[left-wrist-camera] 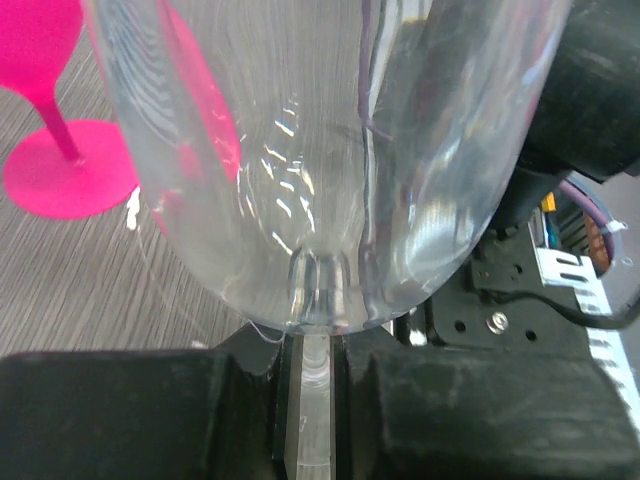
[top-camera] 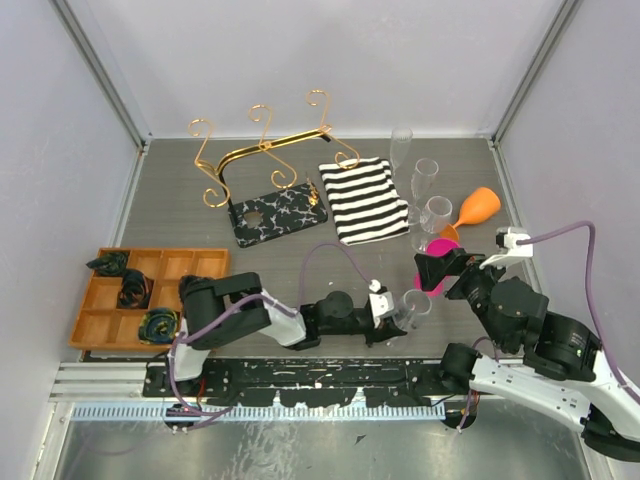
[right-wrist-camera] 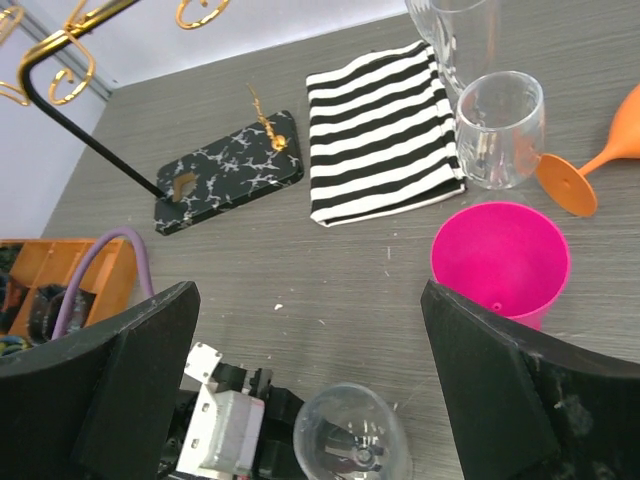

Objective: Place the wine glass upside down on the wine glass rack
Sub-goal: Pick up the wine glass at the center of the board.

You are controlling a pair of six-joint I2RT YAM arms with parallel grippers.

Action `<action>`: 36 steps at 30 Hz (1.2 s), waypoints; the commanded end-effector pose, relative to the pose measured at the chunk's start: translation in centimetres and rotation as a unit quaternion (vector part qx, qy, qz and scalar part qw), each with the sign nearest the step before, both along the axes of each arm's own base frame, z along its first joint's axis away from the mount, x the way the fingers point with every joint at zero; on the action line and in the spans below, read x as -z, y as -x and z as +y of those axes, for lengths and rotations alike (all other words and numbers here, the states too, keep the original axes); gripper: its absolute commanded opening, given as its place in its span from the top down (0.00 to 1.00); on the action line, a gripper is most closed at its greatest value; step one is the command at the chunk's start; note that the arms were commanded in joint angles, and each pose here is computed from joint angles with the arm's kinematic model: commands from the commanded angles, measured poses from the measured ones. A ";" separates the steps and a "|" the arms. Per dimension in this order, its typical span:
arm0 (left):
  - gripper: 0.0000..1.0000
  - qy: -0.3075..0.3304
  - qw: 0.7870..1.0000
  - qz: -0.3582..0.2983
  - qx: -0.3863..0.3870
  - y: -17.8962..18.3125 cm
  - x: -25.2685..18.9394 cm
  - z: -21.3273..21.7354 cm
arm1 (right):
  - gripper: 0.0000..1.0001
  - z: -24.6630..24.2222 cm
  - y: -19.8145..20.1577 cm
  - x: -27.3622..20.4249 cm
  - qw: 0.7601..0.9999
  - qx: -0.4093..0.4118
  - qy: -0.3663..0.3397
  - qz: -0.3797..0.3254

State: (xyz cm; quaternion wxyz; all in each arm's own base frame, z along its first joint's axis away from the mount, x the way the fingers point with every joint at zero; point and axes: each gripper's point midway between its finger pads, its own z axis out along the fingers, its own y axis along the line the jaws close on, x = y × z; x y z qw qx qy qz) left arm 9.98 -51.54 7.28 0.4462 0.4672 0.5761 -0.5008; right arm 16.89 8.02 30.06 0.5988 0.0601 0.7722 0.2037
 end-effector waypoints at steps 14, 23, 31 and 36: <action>1.00 -0.135 0.960 0.066 -0.235 -4.3 -6.4 10.5 | 0.00 1.5 2.2 -5.2 0.984 -0.103 -0.101 -0.104; 1.00 -0.099 0.932 0.106 -0.331 -5.5 -12.9 15.4 | 0.00 2.4 2.6 -5.5 0.973 -0.148 -0.063 -0.164; 1.00 -0.096 0.920 0.095 -0.367 -6.3 -14.5 17.7 | 0.00 3.1 0.8 -3.8 0.981 -0.122 -0.010 -0.154; 1.00 -0.086 0.916 0.109 -0.376 -6.4 -14.5 17.9 | 0.00 4.4 0.7 -1.9 0.979 -0.146 0.019 -0.144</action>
